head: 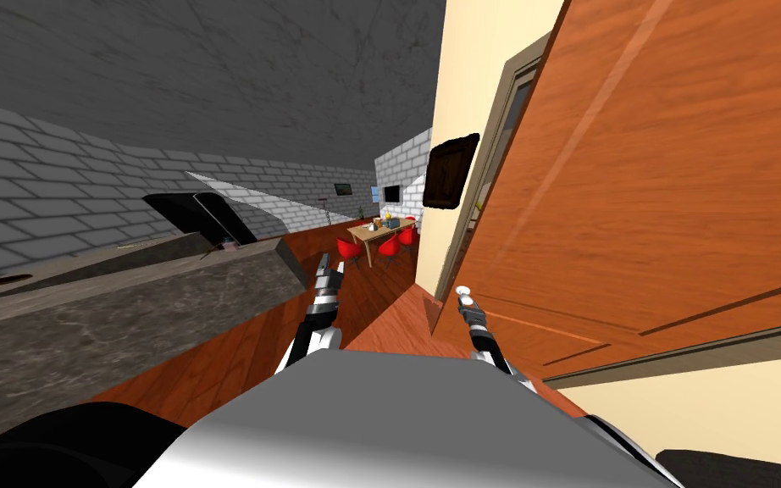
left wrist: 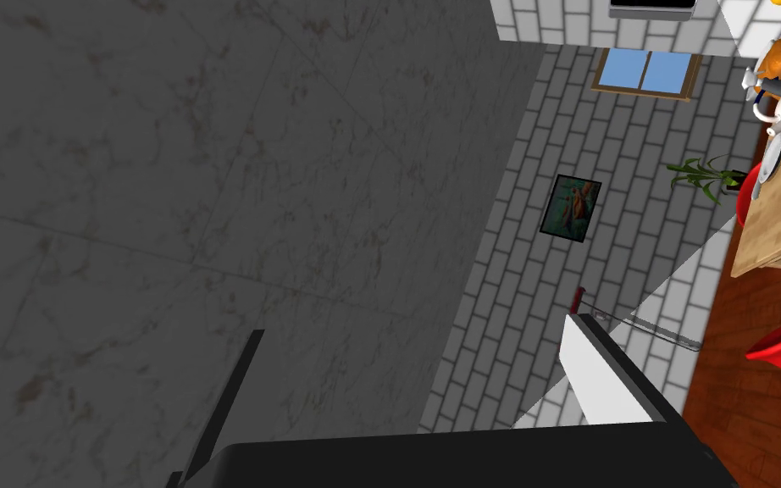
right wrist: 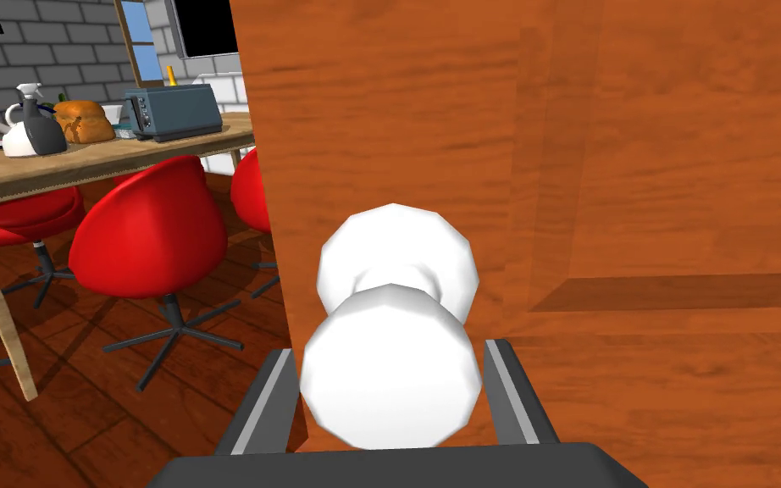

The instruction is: Pull the door open

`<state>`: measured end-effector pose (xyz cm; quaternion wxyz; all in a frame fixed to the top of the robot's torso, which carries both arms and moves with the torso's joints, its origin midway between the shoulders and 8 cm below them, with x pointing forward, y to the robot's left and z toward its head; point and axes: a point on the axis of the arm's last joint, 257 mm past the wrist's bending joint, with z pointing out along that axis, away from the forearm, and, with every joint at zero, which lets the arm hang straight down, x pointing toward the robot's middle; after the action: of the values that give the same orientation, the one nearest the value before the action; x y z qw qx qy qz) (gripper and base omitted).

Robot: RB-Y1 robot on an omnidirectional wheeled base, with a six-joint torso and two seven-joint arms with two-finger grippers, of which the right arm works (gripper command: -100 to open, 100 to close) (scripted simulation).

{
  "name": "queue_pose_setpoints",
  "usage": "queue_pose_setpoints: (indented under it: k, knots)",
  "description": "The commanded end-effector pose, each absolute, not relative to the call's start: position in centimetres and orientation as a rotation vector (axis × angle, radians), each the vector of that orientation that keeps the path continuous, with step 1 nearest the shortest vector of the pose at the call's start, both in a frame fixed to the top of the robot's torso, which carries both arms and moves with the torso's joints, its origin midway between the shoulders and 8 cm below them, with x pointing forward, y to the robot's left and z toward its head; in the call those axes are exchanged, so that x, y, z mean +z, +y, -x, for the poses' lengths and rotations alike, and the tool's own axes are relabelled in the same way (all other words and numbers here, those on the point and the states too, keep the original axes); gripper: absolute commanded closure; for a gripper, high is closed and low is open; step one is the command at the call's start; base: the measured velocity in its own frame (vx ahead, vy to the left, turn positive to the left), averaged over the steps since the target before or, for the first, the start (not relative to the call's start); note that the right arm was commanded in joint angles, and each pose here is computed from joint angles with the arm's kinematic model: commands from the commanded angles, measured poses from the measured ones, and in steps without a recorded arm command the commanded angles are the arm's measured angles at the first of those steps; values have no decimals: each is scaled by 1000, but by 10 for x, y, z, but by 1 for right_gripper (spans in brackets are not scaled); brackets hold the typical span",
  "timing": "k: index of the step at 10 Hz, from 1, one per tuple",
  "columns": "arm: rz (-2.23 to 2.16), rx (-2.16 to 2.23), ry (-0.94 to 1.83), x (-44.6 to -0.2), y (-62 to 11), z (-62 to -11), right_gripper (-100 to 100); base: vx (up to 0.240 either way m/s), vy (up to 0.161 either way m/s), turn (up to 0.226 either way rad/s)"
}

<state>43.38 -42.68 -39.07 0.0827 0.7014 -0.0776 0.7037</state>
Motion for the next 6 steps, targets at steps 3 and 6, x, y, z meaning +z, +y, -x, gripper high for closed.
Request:
queue_pose_setpoints:
  k: [3, 6]
  knots:
    - [-2136, 2138, -168, -392, -416, -429, 100, -213, -46, 77]
    - [-2164, 2164, -121, -392, -409, -425, 100, -225, -39, 63]
